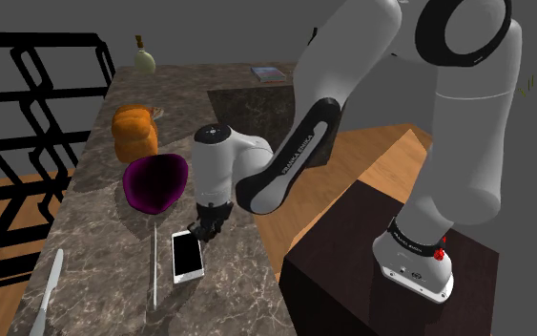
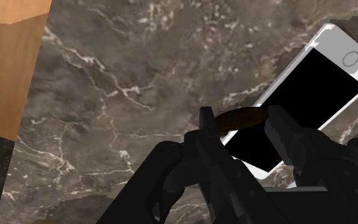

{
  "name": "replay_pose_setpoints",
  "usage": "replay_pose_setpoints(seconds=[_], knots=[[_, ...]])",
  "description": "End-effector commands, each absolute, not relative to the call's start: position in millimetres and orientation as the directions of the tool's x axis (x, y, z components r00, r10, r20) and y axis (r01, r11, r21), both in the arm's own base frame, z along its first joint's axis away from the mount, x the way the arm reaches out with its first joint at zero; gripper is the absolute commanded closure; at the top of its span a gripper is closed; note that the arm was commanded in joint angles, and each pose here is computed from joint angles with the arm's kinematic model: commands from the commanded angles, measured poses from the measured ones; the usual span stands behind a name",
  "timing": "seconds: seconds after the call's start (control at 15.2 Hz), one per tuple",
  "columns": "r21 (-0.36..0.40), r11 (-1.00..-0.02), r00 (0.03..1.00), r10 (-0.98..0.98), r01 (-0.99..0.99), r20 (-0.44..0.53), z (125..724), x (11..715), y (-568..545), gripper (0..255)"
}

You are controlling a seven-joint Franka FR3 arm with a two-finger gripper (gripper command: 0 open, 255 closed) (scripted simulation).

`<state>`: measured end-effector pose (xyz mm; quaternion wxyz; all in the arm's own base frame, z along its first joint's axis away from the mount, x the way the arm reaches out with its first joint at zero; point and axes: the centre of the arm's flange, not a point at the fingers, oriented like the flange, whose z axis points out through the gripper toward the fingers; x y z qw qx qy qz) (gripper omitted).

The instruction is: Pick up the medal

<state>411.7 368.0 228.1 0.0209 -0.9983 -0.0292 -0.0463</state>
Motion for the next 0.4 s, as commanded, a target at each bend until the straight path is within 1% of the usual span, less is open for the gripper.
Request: replay_pose_setpoints(seconds=[0.0, 0.33], knots=[[-0.039, -0.997, 0.994, 0.056, 0.060, 0.093, 239, 412, 367, 255], [-0.039, -0.997, 0.994, 0.056, 0.060, 0.093, 256, 412, 367, 255]])
